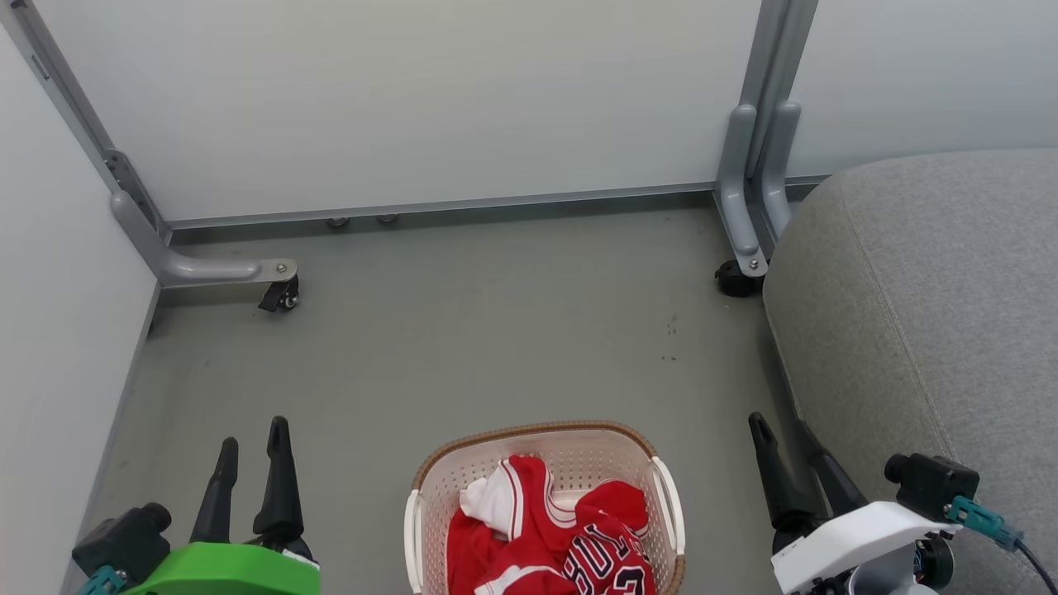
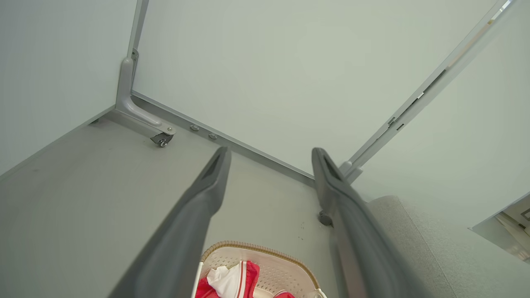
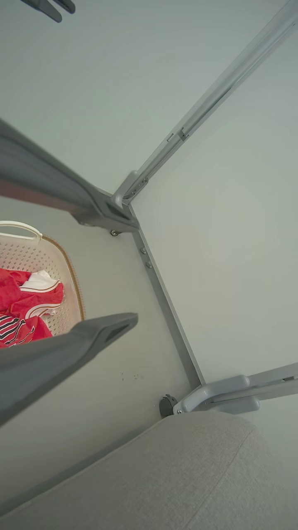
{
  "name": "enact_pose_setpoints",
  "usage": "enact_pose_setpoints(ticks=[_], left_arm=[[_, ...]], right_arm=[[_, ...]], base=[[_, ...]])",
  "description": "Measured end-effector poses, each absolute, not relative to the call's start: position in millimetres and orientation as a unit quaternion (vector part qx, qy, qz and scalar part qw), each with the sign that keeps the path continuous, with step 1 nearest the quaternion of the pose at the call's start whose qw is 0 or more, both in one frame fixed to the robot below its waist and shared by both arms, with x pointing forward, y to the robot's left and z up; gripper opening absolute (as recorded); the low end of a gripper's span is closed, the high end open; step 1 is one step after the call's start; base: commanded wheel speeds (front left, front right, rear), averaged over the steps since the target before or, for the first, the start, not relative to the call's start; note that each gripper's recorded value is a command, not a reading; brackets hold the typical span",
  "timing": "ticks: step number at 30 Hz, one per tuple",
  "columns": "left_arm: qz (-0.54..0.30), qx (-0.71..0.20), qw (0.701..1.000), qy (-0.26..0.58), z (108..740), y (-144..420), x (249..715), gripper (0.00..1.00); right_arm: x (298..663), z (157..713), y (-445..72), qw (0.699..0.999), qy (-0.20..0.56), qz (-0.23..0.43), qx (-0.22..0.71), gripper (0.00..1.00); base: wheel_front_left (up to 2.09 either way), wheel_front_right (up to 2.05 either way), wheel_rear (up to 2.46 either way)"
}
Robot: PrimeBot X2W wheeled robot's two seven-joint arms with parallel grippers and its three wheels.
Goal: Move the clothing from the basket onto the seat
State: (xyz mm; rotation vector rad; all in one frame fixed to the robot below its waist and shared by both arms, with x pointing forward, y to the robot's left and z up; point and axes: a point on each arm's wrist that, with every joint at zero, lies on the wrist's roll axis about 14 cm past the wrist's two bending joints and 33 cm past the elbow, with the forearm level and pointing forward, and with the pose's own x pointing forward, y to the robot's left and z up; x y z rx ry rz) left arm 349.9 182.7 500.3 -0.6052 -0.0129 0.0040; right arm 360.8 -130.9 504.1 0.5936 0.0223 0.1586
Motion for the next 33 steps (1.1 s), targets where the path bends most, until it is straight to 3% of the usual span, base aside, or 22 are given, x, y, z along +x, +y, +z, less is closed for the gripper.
enact_pose_setpoints(ticks=[33], left_arm=[[-0.035, -0.165, 0.985, -0.026, 504, 167, 338, 1.0]], right_arm=[[352, 518, -124, 0.984, -0.035, 0.105, 0.143, 1.0]], base=[[0.0, 0.0, 0.0]])
